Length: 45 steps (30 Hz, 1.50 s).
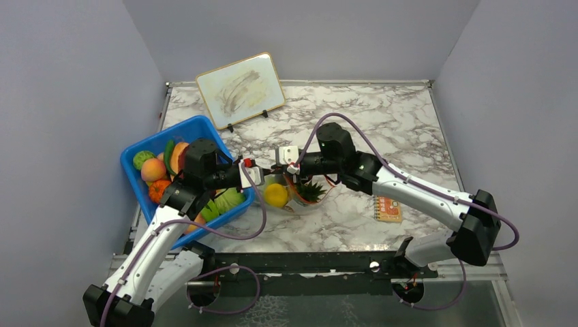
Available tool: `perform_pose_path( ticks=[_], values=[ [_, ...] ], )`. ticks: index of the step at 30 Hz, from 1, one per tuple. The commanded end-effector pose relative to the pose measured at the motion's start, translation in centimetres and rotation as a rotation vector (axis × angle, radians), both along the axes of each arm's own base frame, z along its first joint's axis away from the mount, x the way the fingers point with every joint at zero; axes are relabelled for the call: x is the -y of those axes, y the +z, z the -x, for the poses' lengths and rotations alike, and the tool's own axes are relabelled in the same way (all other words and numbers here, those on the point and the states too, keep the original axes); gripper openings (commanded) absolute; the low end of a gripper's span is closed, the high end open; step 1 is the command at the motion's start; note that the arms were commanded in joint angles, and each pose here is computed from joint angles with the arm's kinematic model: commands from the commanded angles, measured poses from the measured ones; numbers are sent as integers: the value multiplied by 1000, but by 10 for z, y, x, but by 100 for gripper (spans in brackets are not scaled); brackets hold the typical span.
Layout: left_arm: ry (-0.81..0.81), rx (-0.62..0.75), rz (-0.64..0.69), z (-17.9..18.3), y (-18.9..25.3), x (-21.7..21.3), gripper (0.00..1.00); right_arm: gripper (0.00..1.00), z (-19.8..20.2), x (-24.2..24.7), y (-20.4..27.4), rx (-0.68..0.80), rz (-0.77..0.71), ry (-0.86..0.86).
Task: Place the food in the zip-top bag and seal the zipper
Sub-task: Zip the zipper food storage bag at the center of the board.
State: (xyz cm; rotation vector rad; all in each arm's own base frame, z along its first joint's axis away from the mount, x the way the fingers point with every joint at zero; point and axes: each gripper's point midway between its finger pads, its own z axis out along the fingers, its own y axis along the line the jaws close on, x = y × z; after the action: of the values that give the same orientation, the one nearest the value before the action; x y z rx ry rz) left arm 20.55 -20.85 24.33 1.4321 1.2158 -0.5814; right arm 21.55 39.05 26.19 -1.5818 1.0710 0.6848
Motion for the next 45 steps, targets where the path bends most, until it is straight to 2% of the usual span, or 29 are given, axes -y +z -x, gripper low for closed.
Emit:
perform_pose_path(
  ticks=[1,2,7,10,13,19,21,23,24,28,31,37,45],
  values=[
    [-52,11,15,10,13,5,0,1,-9,7,9,30,-14,-55],
    [-55,15,17,10,14,5,0,2,-9,7,6,22,-3,-56],
    [-70,45,24,12,21,5,0,22,-11,4,2,5,20,-54],
    [-71,52,26,13,26,5,0,26,-13,3,3,14,22,-55],
    [-77,64,30,15,30,5,0,23,-14,-1,6,16,15,-48],
    [-77,60,25,14,27,5,0,21,-10,-8,8,-6,-1,-10],
    [-63,59,19,12,26,4,0,15,-8,-9,9,-9,-7,-4],
    [-47,61,10,9,26,2,0,4,-7,-8,14,-3,-22,2],
    [-33,63,2,7,26,1,0,1,-6,-8,17,0,-33,3],
    [63,75,-51,-8,31,-11,0,1,-3,1,28,20,-71,-21],
    [127,89,-94,-16,38,-20,0,1,-5,9,24,31,-45,-56],
    [163,120,-93,-19,52,-25,0,1,-7,23,7,11,28,-104],
    [212,120,-124,-27,48,-32,0,1,-12,44,-14,-12,98,-173]
  ],
)
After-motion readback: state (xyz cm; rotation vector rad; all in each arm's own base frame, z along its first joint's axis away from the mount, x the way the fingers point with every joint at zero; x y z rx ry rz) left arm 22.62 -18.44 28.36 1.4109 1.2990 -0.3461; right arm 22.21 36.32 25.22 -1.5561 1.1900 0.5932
